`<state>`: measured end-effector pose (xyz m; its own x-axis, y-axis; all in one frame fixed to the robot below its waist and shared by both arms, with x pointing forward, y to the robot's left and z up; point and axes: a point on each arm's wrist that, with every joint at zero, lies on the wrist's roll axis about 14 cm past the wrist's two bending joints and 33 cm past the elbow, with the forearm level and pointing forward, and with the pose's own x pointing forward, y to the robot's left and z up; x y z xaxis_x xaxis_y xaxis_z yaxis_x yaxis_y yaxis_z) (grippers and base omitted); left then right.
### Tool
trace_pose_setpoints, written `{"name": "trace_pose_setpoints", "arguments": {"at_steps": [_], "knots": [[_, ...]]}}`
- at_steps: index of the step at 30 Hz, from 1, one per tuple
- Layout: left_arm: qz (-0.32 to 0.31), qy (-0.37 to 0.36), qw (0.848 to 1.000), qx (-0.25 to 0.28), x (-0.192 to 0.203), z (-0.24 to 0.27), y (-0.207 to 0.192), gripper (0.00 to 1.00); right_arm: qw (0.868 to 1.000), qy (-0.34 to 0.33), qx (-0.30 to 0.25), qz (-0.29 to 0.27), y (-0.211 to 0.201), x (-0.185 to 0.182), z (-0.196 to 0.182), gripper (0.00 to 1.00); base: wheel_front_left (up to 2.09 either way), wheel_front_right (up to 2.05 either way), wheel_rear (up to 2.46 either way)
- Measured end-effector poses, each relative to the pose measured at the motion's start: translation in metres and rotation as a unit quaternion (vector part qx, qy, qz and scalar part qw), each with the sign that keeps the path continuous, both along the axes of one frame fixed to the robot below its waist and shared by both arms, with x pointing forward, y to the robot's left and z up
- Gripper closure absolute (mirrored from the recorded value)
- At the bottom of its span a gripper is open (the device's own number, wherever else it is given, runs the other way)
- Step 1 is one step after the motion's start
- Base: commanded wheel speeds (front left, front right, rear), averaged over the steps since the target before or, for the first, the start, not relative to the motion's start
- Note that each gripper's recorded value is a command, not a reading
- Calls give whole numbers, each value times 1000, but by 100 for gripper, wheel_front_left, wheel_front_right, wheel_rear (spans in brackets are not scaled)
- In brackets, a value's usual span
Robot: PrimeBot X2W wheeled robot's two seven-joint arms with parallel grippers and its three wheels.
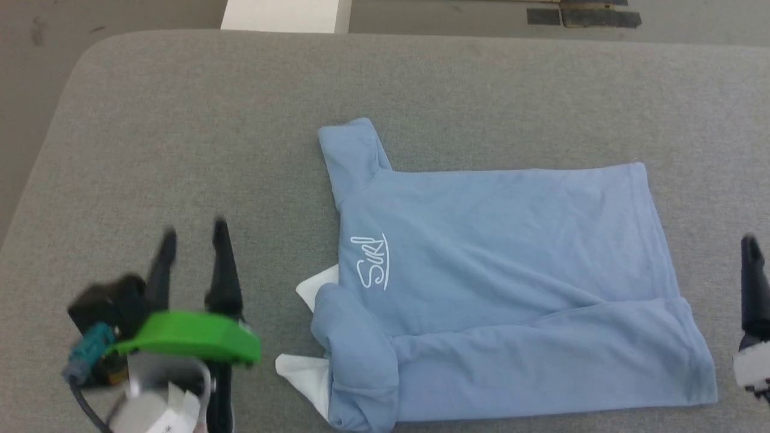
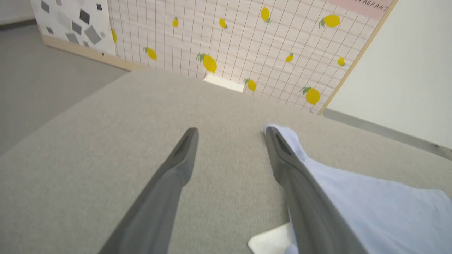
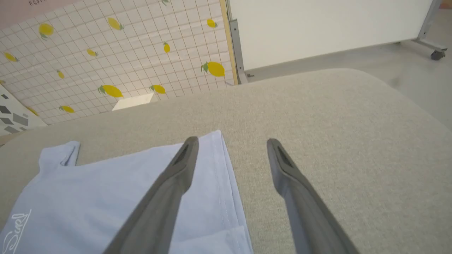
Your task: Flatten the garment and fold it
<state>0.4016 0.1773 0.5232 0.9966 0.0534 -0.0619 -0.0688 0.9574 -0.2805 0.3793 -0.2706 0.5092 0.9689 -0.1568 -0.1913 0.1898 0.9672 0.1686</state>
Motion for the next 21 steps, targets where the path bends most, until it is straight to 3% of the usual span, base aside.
{"name": "trace_pose_setpoints", "arguments": {"at_steps": [4,8,12,21], "knots": [[-14,-110,993,43,32,48,-14,0,998,-61,-25,15,13,17,19,0,0,0,0],[-43,-135,987,77,65,55,-36,0,996,-74,-33,22,19,26,19,0,0,0,0],[-82,-93,988,89,103,33,-59,0,997,-59,-41,27,22,34,5,0,0,0,0],[-122,87,983,110,164,-56,-75,0,998,-25,-55,21,16,47,-20,0,0,0,0]]}}
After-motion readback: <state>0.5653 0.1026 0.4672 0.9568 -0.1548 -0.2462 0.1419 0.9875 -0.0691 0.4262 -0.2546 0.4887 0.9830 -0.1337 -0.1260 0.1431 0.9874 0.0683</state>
